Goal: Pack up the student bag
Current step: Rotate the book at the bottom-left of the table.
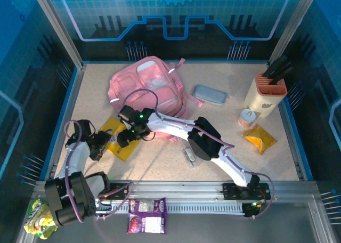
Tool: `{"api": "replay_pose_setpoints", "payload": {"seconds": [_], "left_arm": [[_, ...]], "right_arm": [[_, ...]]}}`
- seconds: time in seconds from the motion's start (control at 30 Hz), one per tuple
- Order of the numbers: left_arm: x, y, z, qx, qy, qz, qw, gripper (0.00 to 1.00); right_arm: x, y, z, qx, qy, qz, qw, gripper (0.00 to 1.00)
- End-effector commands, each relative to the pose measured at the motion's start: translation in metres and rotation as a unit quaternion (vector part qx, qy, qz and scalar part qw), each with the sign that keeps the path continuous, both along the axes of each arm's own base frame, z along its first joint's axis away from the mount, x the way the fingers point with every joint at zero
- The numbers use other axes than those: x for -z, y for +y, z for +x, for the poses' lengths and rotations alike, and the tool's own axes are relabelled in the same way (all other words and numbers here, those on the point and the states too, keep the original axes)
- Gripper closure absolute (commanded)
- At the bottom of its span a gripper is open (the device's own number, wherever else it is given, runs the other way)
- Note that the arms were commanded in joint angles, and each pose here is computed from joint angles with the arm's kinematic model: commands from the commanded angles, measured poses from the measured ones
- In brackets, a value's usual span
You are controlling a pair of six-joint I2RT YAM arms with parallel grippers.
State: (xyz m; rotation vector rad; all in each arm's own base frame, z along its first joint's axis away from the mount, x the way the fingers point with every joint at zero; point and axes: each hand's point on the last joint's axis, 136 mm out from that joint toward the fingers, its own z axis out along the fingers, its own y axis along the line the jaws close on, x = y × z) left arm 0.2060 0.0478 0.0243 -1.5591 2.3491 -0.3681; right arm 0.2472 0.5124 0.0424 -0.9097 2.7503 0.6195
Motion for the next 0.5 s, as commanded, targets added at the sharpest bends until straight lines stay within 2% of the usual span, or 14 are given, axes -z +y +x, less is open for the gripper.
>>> {"api": "replay_pose_setpoints", "payload": {"seconds": [0.0, 0.07, 0.17, 0.27, 0.37, 0.47], "left_arm": [[-0.009, 0.006, 0.016, 0.01, -0.022, 0.014, 1.0, 0.21], [-0.009, 0.008, 0.016, 0.012, -0.016, 0.019, 1.0, 0.21], [-0.009, 0.009, 0.019, 0.013, -0.02, 0.021, 1.0, 0.21], [-0.013, 0.003, 0.024, 0.026, -0.034, 0.006, 0.999, 0.2], [-0.015, -0.002, 0.023, 0.029, -0.04, -0.002, 0.999, 0.2], [-0.015, -0.006, 0.022, 0.035, -0.048, -0.01, 0.998, 0.21]], "right_arm": [[0.019, -0.016, -0.056, -0.026, 0.06, -0.04, 0.997, 0.1], [0.012, -0.017, -0.061, -0.021, 0.051, -0.034, 0.998, 0.1], [-0.021, -0.016, -0.058, -0.009, 0.049, 0.009, 0.999, 0.1], [-0.036, -0.027, -0.045, 0.006, 0.037, 0.018, 0.999, 0.11], [-0.035, -0.038, -0.031, 0.02, 0.025, 0.01, 0.999, 0.1], [-0.018, -0.043, -0.027, 0.023, 0.05, -0.006, 0.998, 0.07]]}}
